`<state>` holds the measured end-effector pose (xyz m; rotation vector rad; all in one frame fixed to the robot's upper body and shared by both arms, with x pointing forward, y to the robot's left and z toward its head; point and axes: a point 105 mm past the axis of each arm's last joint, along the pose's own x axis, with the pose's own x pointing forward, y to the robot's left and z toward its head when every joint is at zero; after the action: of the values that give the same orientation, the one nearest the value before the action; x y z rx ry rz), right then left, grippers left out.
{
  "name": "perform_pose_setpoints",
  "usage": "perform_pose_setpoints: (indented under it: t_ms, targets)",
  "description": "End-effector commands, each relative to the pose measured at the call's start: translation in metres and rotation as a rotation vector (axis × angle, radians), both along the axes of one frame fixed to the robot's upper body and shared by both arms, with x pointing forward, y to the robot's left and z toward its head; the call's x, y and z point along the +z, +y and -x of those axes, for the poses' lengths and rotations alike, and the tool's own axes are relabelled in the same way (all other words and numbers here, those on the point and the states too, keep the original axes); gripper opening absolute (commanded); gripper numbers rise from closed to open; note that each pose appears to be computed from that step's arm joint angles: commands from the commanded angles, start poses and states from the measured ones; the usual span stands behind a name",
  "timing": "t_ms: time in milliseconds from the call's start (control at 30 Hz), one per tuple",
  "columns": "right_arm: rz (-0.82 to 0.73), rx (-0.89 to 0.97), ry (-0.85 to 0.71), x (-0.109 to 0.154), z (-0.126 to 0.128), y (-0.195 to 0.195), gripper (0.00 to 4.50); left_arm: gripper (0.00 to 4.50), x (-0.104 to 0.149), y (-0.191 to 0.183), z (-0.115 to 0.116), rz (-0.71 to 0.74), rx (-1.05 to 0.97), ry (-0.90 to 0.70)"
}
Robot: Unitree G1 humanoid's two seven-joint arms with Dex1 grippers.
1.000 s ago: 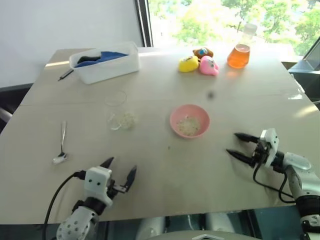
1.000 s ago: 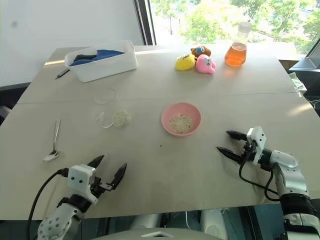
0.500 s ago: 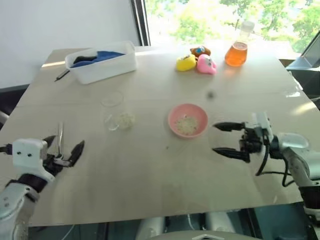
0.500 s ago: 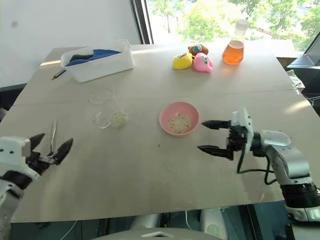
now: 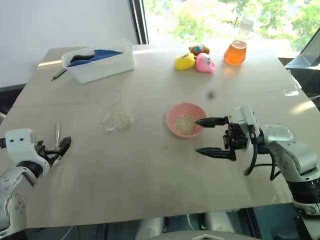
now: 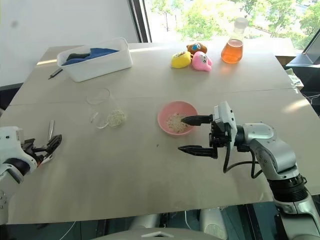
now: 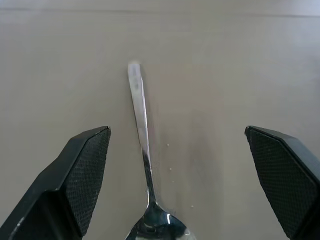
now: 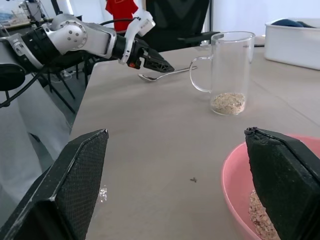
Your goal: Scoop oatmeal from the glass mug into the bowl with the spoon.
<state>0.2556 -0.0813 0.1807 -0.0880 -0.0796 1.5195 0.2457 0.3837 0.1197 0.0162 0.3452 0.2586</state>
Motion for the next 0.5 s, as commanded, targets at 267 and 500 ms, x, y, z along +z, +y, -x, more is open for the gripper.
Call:
perform_pose_setpoints:
  t_ms: [267,500]
  targets:
    - [-0.050,0.007,-0.035,0.015,0.006,0.004,4.41,4.50,-0.009,0.022,0.001,-0.001,0.070,0.147]
    - [-0.046,0.032,-0.052,0.016,0.009,0.007,4.41,4.50,-0.028,0.026,-0.004,0.080,0.059,0.187]
